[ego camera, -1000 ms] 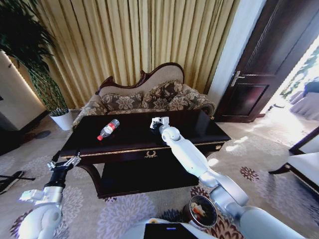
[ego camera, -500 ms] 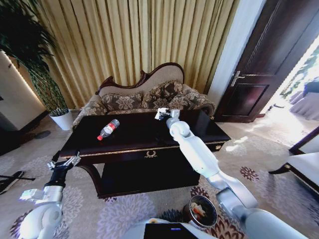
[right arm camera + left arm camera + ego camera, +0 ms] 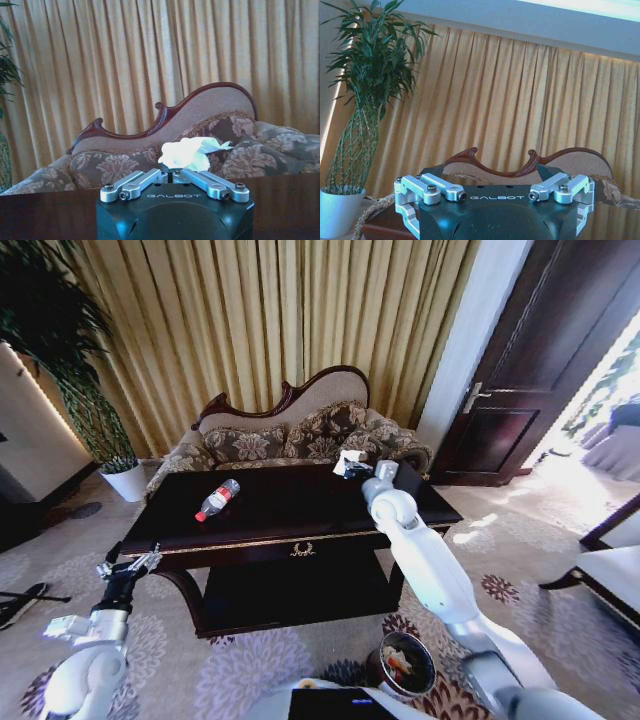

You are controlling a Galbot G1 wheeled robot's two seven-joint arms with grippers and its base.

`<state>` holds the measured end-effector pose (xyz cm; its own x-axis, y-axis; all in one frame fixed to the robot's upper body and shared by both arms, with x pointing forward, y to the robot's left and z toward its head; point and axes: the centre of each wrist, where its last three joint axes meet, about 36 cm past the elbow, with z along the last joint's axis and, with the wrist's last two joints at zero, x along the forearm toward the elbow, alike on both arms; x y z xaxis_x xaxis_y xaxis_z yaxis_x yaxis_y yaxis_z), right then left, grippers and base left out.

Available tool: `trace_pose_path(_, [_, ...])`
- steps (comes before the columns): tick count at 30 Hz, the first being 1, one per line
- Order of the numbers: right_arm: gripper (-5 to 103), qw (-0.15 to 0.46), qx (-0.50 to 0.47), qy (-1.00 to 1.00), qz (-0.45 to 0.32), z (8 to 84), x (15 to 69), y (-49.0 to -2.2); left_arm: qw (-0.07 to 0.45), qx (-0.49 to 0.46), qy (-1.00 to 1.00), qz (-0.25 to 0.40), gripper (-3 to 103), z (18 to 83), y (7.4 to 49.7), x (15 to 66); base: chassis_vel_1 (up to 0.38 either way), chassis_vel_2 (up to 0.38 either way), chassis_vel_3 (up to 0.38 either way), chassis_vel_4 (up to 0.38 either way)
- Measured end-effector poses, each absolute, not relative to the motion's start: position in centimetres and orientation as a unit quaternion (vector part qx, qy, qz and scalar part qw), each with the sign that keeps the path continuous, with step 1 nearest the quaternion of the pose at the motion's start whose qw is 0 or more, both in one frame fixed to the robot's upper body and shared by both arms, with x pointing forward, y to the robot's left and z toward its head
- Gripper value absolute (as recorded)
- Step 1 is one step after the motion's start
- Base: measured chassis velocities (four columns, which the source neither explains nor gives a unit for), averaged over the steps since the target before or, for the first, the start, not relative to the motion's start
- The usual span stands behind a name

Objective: Move to the front of the table and place the trash on the table into the trash bin.

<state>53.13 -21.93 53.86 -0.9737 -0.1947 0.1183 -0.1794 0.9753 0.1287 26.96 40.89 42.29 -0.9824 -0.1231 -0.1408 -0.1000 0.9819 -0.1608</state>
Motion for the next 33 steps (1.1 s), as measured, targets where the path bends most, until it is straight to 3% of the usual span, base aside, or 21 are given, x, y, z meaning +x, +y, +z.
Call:
trace_pose_path(10, [0, 0.063, 0.086, -0.992, -0.071, 53.7, 51.3, -22.8, 0.076, -0.058, 0.993, -0.074, 100, 42.6, 41.0, 26.7, 0.161, -0.161, -0.167, 0.156])
trace_pose_path(27, [0, 0.059, 0.086, -0.991, -0.079, 52.7, 49.5, -22.3, 0.079, -0.059, 0.993, -0.072, 100, 42.9, 41.1, 26.4, 0.312, -0.326, -0.313, 0.319])
trace_pose_path(33, [0, 0.072, 0.075, -0.991, -0.079, 50.7, 49.3, -22.3, 0.077, -0.06, 0.993, -0.071, 100, 42.7, 41.2, 26.1, 0.145, -0.148, -0.144, 0.169])
